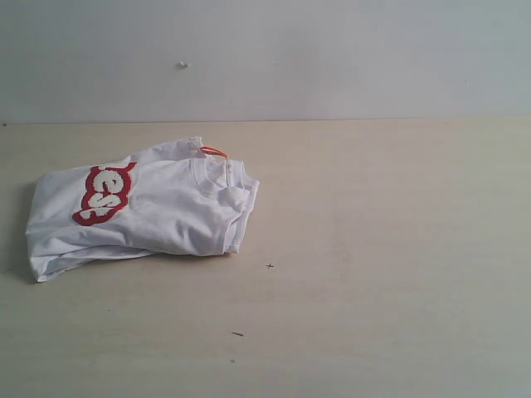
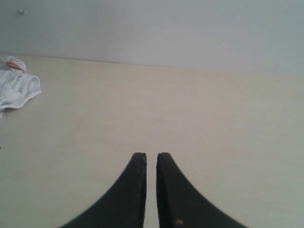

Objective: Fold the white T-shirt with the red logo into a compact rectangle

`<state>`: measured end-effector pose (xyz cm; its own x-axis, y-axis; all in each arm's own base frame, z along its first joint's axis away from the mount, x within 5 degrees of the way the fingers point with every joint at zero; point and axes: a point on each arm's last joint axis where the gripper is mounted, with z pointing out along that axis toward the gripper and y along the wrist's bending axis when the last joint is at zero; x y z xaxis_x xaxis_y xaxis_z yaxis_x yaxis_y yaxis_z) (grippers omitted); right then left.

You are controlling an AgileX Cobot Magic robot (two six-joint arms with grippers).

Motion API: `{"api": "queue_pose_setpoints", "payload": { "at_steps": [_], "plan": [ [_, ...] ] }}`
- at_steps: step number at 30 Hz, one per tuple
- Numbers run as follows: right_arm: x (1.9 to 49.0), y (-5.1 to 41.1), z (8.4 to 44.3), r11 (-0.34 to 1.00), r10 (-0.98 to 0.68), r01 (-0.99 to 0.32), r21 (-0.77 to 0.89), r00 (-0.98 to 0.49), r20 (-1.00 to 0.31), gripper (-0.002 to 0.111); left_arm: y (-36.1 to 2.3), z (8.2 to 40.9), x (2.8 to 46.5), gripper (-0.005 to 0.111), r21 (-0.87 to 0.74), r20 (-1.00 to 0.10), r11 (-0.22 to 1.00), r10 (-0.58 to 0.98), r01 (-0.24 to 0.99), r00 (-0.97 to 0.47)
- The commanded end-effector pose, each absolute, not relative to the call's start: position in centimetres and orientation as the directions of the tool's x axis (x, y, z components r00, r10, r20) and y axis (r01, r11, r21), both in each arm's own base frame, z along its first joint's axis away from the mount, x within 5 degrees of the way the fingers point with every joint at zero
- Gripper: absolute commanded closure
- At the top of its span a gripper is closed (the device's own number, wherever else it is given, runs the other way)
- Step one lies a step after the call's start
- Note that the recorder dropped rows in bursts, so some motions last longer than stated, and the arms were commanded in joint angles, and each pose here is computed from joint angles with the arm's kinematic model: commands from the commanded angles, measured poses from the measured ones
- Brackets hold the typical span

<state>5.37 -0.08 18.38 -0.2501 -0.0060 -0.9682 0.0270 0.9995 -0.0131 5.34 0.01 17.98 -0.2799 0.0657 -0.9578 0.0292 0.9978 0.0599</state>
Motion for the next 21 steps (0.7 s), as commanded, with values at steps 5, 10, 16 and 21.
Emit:
{"api": "queue_pose_setpoints", "payload": {
  "at_steps": [5,10,16,21],
  "plan": [
    [5.37,-0.22,18.31,0.997,0.062,0.06,0.049,-0.241,-0.969,0.098,0.02,18.06,5.31,0.107,0.056,-0.961,0.998,0.06,0.025,-0.271],
    [5.36,-0.23,18.28,0.997,0.068,0.062,0.054,-0.244,-0.967,0.098,0.02,18.06,5.31,0.107,0.056,-0.961,0.998,0.06,0.025,-0.271],
    [5.35,-0.41,18.28,0.995,0.069,0.093,0.048,-0.242,-0.968,0.098,0.02,18.06,5.31,0.107,0.056,-0.961,0.998,0.06,0.025,-0.271],
    [5.34,-0.46,18.27,0.994,0.067,0.1,0.044,-0.242,-0.968,0.098,0.02,18.06,5.31,0.107,0.056,-0.961,0.998,0.06,0.025,-0.271]
  ]
}}
